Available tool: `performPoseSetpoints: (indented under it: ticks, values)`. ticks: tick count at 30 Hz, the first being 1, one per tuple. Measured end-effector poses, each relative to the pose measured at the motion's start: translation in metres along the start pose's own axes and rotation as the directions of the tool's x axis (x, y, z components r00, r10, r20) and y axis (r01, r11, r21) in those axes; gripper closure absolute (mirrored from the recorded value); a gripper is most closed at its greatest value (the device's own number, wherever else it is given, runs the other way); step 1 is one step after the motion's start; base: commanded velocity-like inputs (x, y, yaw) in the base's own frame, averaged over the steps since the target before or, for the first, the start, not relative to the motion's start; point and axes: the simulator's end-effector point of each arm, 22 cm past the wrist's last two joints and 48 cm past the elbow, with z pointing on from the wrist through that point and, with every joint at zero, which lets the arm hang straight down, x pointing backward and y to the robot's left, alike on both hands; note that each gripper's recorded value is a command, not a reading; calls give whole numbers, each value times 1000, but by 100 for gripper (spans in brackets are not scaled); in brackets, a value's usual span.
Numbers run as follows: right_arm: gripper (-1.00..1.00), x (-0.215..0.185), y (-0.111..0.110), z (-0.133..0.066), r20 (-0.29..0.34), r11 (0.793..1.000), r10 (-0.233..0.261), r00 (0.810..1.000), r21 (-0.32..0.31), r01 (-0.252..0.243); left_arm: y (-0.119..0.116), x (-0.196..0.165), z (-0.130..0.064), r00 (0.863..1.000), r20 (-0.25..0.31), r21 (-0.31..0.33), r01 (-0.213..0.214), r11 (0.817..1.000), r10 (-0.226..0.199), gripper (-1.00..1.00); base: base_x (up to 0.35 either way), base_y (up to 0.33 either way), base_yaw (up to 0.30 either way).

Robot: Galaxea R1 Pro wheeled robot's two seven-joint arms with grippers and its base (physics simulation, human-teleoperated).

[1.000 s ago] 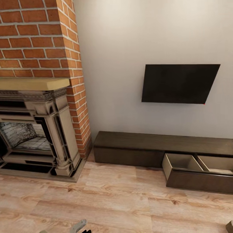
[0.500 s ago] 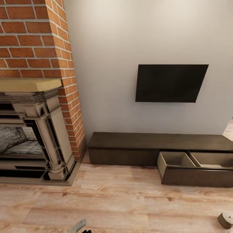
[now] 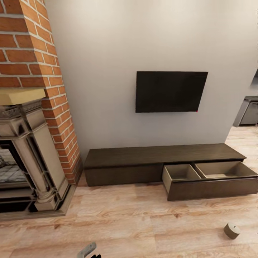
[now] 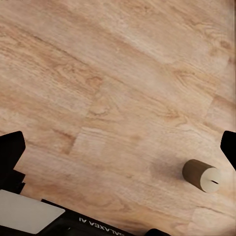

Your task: Place each of the two pumpkins and all three candles from the living room inside a cabinet in the living room (use any cabinet), then make sure every cabinet is closed, and position the cauldron so it is next to a table in the living room.

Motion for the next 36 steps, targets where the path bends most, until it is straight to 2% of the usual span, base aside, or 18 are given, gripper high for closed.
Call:
performPoseSetpoints:
  ticks: [19,22,26,36]
  values:
    - [-100,6,-2,0,-15,1000,-1,1000,12,2,0,-1,0,1000,4,0,1,1000,-1,-100,41,0,-5]
    - [-100,14,-15,-1,-51,997,6,999,75,-2,0,-1,0,1000,5,0,3,1000,-3,-100,0,0,0]
    - [-100,18,-25,-2,-70,993,12,997,122,-3,0,-1,0,1000,4,0,6,1000,-6,-100,0,0,0]
    - [-100,19,-30,-3,-73,990,15,997,144,-4,-3,-3,-1,1000,3,4,14,1000,-14,-100,0,0,0]
